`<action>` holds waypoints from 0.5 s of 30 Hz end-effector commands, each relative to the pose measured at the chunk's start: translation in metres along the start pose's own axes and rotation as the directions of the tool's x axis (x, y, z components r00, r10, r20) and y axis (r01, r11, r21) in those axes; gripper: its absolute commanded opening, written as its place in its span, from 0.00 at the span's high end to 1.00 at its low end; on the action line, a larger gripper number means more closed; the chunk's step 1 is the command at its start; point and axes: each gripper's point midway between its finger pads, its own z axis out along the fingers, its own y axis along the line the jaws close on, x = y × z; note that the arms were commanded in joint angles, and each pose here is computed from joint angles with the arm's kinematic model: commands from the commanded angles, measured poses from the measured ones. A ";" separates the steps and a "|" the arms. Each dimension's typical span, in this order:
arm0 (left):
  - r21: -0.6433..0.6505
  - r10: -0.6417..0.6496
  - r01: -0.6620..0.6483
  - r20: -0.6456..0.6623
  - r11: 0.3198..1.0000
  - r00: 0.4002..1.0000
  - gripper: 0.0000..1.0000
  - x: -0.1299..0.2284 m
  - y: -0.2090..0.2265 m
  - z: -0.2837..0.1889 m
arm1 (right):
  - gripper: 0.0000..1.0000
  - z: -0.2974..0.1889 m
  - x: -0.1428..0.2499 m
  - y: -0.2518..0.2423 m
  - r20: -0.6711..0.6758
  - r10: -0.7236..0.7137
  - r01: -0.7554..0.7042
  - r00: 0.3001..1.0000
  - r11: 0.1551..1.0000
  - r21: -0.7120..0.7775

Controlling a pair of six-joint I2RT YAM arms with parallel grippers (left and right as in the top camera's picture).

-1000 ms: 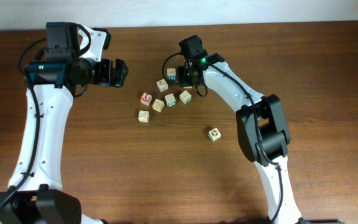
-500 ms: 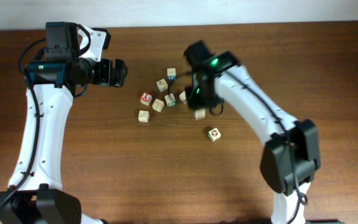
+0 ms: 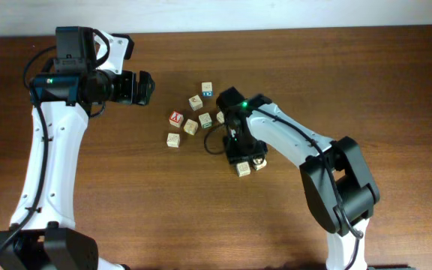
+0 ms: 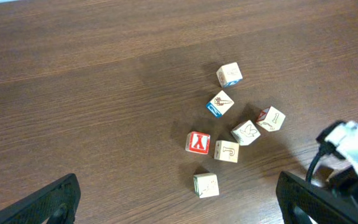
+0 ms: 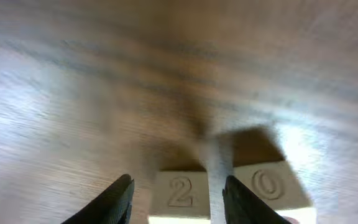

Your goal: Rotate 3 blocks

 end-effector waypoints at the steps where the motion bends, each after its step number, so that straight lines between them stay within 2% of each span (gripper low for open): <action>1: 0.006 0.021 -0.021 0.024 1.000 0.999 0.01 -0.008 -0.001 -0.005 | 0.49 -0.057 -0.051 0.000 0.169 -0.012 0.018 0.986 0.999 -0.035; 4: 0.006 0.021 -0.021 0.024 1.000 0.999 0.01 -0.008 -0.001 -0.005 | 0.46 -0.113 -0.096 0.003 0.346 -0.015 0.044 0.938 0.996 -0.074; 9: 0.006 0.021 -0.021 0.024 1.000 0.999 0.01 -0.008 -0.001 -0.005 | 0.44 -0.151 -0.145 0.027 0.556 -0.022 0.108 0.831 0.987 -0.123; 12: 0.006 0.021 -0.021 0.024 1.000 0.999 0.01 -0.008 -0.001 -0.005 | 0.44 -0.146 -0.165 0.048 0.610 -0.003 0.122 0.792 0.981 -0.152; 15: 0.006 0.021 -0.021 0.024 1.000 0.999 0.01 -0.008 -0.001 -0.005 | 0.44 -0.099 -0.172 0.059 0.559 0.004 0.103 0.829 0.982 -0.160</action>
